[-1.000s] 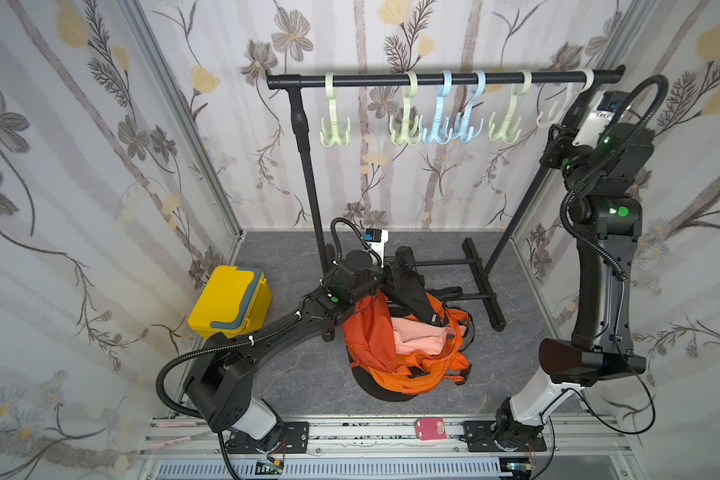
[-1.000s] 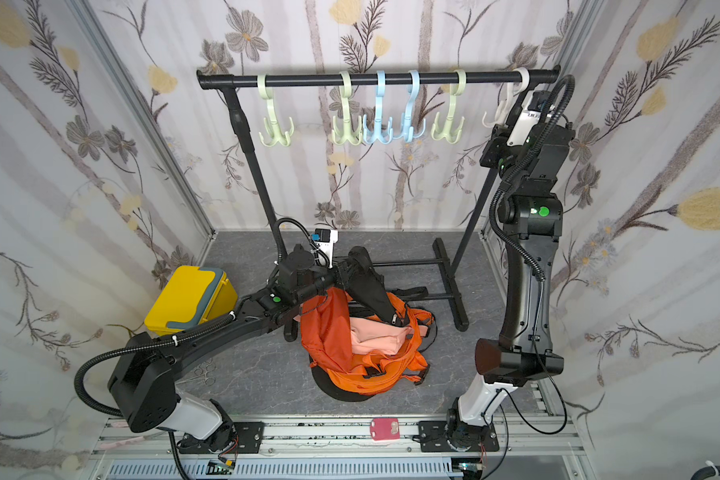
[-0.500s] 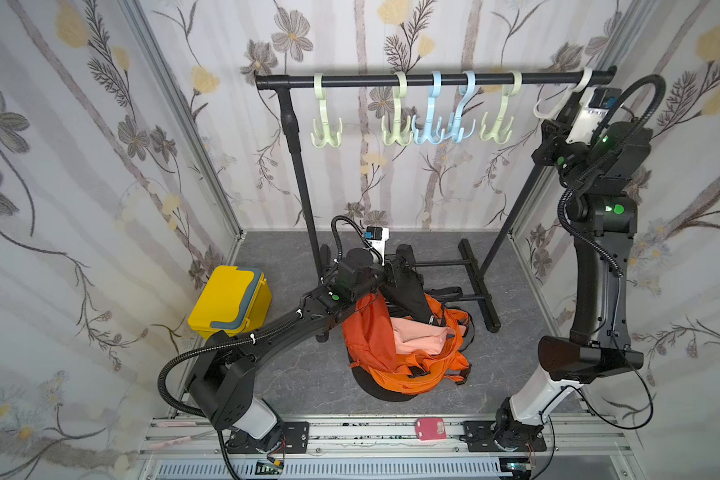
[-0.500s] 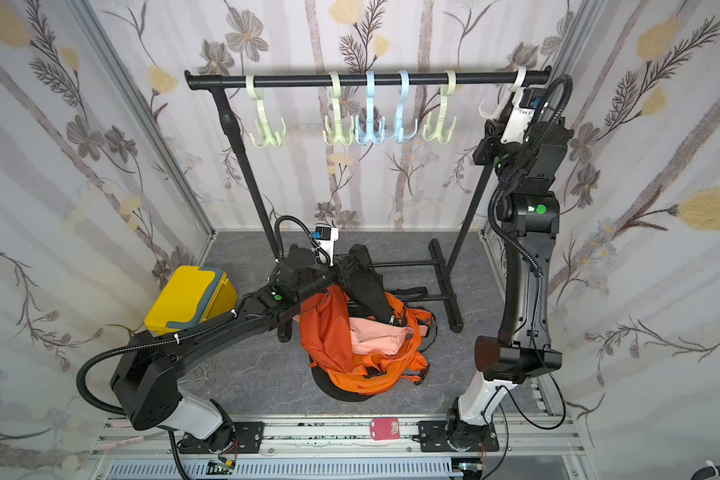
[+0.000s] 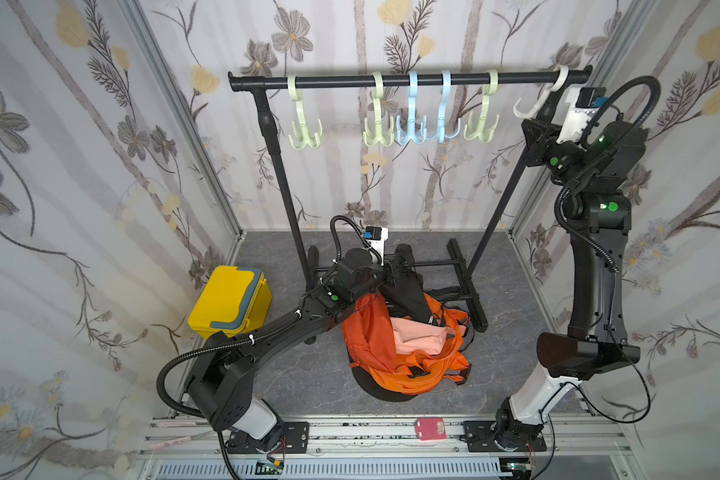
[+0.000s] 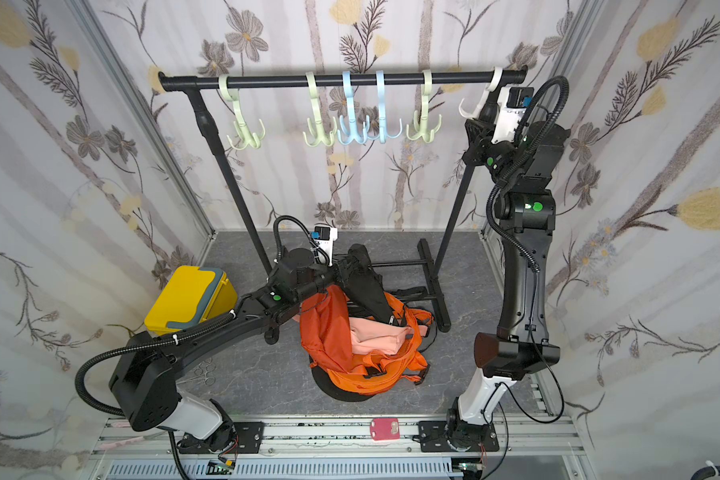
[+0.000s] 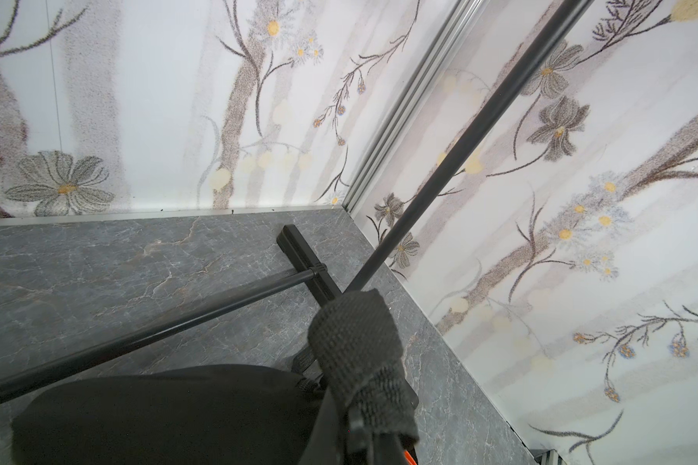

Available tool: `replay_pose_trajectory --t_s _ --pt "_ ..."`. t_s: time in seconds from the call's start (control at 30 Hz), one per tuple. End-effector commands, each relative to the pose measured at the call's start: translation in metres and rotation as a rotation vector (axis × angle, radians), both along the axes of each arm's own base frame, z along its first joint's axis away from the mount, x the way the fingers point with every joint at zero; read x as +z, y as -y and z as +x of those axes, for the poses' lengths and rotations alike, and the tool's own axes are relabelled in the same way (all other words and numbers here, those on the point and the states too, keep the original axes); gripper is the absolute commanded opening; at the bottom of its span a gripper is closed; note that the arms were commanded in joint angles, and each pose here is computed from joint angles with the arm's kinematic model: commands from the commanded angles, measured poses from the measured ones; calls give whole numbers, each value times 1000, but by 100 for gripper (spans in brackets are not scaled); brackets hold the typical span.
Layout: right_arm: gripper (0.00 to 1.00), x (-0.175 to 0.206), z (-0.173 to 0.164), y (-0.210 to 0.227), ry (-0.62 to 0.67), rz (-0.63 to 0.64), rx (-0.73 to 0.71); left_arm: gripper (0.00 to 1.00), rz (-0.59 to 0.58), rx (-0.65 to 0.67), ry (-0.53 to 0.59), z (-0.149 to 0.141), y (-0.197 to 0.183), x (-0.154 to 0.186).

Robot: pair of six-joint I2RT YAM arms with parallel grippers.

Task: Hang the bag on a hook
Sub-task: Adjust the clothesline at the center of the board, then adjust the hook on the clothesline.

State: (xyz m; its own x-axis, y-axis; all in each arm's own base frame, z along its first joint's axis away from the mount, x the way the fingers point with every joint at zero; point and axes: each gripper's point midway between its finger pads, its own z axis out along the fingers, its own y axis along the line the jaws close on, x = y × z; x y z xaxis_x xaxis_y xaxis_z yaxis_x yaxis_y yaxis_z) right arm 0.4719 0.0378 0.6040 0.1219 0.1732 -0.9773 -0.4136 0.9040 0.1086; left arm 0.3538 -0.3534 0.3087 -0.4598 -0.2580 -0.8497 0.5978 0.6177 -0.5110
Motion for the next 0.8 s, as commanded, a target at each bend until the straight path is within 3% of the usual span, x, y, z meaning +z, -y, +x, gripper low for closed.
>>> replay_pose_trajectory --t_s 0.0,0.13,0.23,0.27,0.6,0.77 --pt "0 14 -4 -10 61 39 72 0 -19 5 25 -1 -4 8" --pt "4 1 12 10 44 81 -41 0 -28 12 26 -2 -9 9" --pt "25 -14 14 0 16 101 19 0 -29 12 23 -3 -10 6" --pt "27 -18 13 -1 13 102 28 0 -31 12 22 -3 -10 5" --pt "11 -11 -3 -19 64 142 130 0 -42 20 26 -2 -13 6" --pt "33 3 -13 -20 99 145 115 0 -38 22 30 -2 -14 7"
